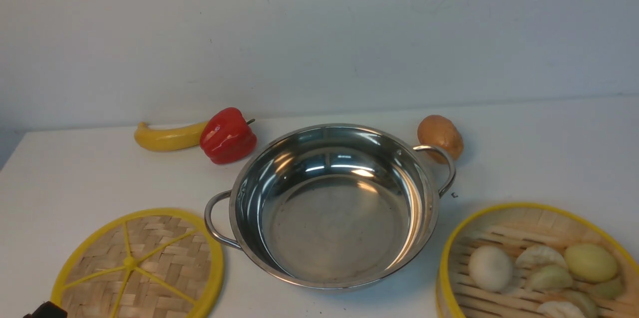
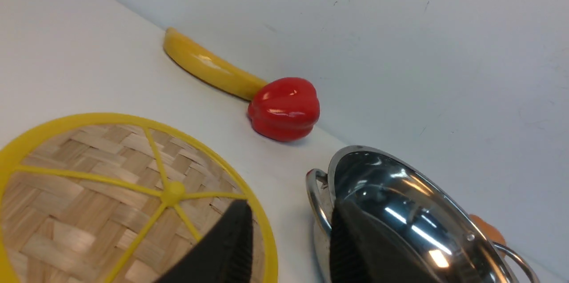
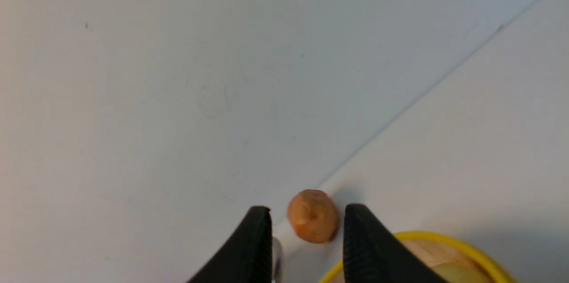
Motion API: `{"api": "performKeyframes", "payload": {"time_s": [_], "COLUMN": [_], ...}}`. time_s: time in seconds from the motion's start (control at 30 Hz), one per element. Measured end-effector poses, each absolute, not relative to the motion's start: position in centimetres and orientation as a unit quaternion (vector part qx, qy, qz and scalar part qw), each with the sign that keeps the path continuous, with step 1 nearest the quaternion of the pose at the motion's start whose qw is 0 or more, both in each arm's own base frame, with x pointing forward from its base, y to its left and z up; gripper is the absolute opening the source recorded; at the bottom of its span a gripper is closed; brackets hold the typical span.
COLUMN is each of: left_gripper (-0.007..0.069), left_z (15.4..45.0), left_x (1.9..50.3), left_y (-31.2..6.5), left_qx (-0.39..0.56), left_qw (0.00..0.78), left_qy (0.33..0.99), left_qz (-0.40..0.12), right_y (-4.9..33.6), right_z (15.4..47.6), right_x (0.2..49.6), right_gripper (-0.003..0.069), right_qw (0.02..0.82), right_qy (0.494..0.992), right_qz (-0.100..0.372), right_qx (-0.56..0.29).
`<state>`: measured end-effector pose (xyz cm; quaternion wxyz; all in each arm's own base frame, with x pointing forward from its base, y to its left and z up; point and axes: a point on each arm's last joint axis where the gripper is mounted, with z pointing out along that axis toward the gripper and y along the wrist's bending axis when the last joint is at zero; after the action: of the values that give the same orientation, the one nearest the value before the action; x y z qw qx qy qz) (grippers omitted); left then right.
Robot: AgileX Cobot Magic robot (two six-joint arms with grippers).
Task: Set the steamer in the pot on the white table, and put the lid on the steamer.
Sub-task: 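Reach for and grasp the rim of the bamboo steamer holding the buns with the right gripper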
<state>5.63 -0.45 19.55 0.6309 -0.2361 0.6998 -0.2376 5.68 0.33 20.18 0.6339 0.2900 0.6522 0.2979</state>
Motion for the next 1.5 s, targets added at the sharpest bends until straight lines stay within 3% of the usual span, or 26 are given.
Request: {"api": "performKeyframes", "payload": {"time_s": [0.17, 0.4, 0.57, 0.6, 0.67, 0.73, 0.9, 0.97, 1.07, 1.2, 1.33, 1.37, 1.4, 1.5], "left_gripper": [0.0241, 0.0241, 0.0241, 0.0241, 0.0241, 0.024, 0.0216, 0.0197, 0.0187, 0.0185, 0.0186, 0.0187, 0.0193, 0.0211], "left_z": [19.9, 21.3, 22.5, 23.1, 23.6, 25.1, 28.5, 29.7, 31.1, 31.7, 30.9, 30.7, 30.0, 28.4], "left_x": [5.7, 5.6, 5.3, 5.1, 4.9, 4.6, 5.4, 6.6, 8.8, 11.2, 14.6, 14.7, 15.5, 16.8], "left_y": [-0.3, 0.3, 1.1, 1.5, 1.7, 1.4, 0.4, 0.1, 0.1, 0.2, 0.2, 0.2, 0.3, 0.3], "left_qx": [-0.241, -0.289, -0.325, -0.329, -0.32, -0.288, -0.218, -0.192, -0.178, -0.178, -0.127, -0.124, -0.101, -0.069], "left_qw": [0.647, 0.684, 0.718, 0.742, 0.762, 0.78, 0.754, 0.71, 0.625, 0.506, 0.338, 0.327, 0.287, 0.224], "left_qy": [0.682, 0.605, 0.529, 0.492, 0.473, 0.473, 0.572, 0.649, 0.747, 0.837, 0.931, 0.936, 0.952, 0.972], "left_qz": [-0.241, -0.286, -0.315, -0.315, -0.306, -0.292, -0.238, -0.194, -0.141, -0.104, -0.051, -0.049, -0.039, -0.029], "right_y": [0.3, 0.0, -1.5, -2.1, -2.2, -1.7, -0.3, -0.3, -0.7, -1.1, -1.1, -1.1, -0.9, -0.4], "right_z": [20.3, 20.7, 22.6, 23.3, 24.1, 27.0, 33.4, 36.0, 37.8, 37.9, 35.1, 35.0, 33.5, 31.2], "right_x": [5.7, 5.7, 5.3, 4.9, 4.6, 4.0, 4.4, 5.9, 8.5, 11.8, 15.3, 15.5, 16.5, 18.3], "right_gripper": [0.0243, 0.0243, 0.0243, 0.0243, 0.0243, 0.0243, 0.0243, 0.0243, 0.0243, 0.0243, 0.0243, 0.0243, 0.0243, 0.0243], "right_qw": [0.632, 0.647, 0.702, 0.729, 0.75, 0.786, 0.801, 0.764, 0.678, 0.548, 0.347, 0.343, 0.274, 0.194], "right_qy": [0.64, 0.615, 0.484, 0.437, 0.417, 0.42, 0.53, 0.611, 0.714, 0.823, 0.932, 0.933, 0.957, 0.979], "right_qz": [0.314, 0.321, 0.362, 0.362, 0.355, 0.333, 0.218, 0.148, 0.086, 0.033, -0.001, 0.0, 0.003, 0.026], "right_qx": [0.305, 0.317, 0.377, 0.382, 0.37, 0.308, 0.174, 0.146, 0.15, 0.145, 0.109, 0.109, 0.092, 0.064]}}
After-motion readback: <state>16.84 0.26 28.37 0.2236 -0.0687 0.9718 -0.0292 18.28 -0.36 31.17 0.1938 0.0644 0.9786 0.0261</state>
